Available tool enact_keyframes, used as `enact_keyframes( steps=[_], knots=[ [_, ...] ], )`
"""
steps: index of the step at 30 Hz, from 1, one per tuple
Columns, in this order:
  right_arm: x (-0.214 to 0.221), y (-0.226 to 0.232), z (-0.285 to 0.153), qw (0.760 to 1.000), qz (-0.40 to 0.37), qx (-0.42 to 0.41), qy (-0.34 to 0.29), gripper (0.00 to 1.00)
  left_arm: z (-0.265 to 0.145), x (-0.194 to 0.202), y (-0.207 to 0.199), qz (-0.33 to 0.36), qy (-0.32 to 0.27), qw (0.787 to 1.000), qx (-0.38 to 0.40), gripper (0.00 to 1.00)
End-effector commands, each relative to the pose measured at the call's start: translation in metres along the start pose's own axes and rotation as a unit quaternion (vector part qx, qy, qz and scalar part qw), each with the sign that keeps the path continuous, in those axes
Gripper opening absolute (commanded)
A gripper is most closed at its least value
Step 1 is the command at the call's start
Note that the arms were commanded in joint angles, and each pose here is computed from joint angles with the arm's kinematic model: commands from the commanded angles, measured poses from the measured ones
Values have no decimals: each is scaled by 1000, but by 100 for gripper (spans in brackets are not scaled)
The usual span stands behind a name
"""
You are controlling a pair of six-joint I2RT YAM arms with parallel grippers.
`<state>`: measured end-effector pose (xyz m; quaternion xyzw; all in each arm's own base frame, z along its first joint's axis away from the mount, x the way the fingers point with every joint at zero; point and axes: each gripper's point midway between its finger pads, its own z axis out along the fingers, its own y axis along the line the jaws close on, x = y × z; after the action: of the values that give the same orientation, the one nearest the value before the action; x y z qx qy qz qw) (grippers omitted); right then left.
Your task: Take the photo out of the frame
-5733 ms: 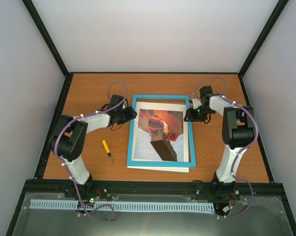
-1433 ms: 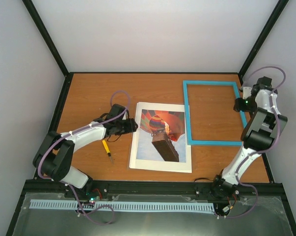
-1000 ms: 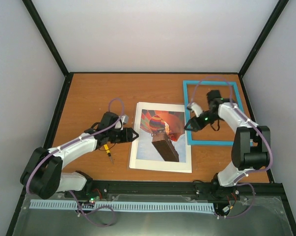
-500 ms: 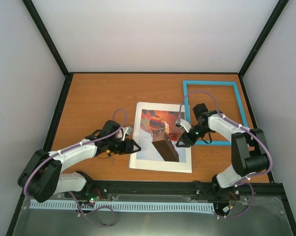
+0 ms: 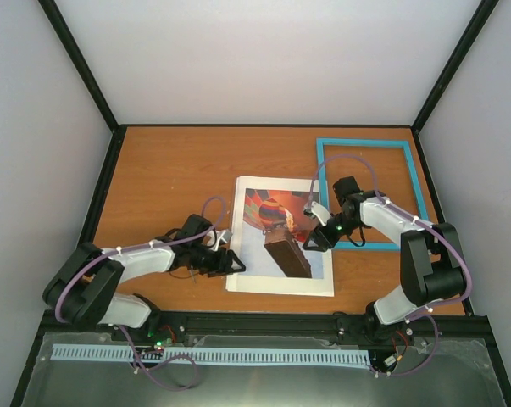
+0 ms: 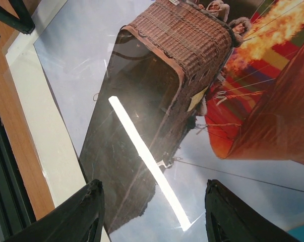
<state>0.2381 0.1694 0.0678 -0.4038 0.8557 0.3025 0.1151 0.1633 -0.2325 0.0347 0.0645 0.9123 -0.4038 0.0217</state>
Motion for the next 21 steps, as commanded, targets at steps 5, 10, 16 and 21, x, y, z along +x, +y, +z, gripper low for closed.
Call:
enact_keyframes(
  steps=[5,10,16,21],
  knots=[
    [1,-1,4,1000,-1,3,2,52,10,-18,-14,27,-3,999,24,57],
    [4,-4,9,1000,6,-3,11,52,12,-33,-28,41,-11,998,41,57],
    [4,-4,8,1000,5,-2,9,52,22,-51,-33,41,-11,998,51,56],
    [4,-4,9,1000,6,-2,10,52,31,-68,-41,31,-18,997,68,56]
  ],
)
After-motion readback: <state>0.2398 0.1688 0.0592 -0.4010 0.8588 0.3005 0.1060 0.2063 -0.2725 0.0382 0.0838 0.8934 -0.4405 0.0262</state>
